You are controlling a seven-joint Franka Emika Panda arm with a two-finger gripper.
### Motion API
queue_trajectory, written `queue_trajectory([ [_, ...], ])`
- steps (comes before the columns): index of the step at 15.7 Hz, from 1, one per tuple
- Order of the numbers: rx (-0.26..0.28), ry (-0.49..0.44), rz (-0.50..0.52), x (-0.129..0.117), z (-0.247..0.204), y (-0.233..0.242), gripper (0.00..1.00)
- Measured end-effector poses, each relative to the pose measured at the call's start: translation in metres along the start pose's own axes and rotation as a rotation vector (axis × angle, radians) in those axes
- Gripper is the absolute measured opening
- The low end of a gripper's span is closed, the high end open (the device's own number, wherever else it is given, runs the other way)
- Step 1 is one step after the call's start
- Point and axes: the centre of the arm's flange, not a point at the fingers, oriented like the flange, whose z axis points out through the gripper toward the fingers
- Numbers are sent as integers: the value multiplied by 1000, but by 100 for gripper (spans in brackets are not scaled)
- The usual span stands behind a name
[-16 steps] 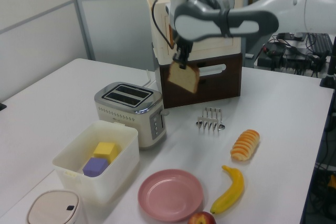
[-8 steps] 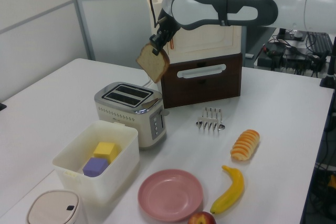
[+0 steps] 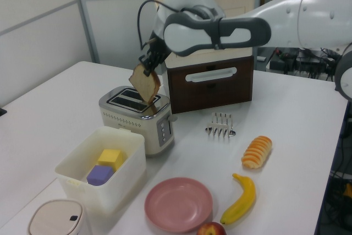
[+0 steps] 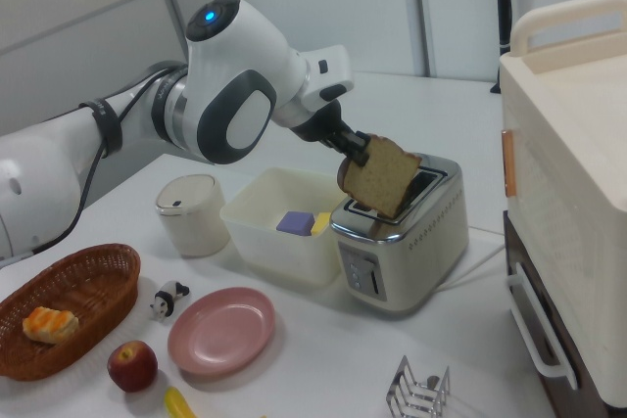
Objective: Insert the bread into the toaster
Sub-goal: 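Lower the bread slice edge-first into a toaster slot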
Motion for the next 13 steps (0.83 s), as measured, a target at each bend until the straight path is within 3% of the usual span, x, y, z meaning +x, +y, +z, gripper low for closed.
queue_trajectory([
  [5,11,31,14,9,-10,-13,10],
  [13,-19,5,32,6,11,16,10],
])
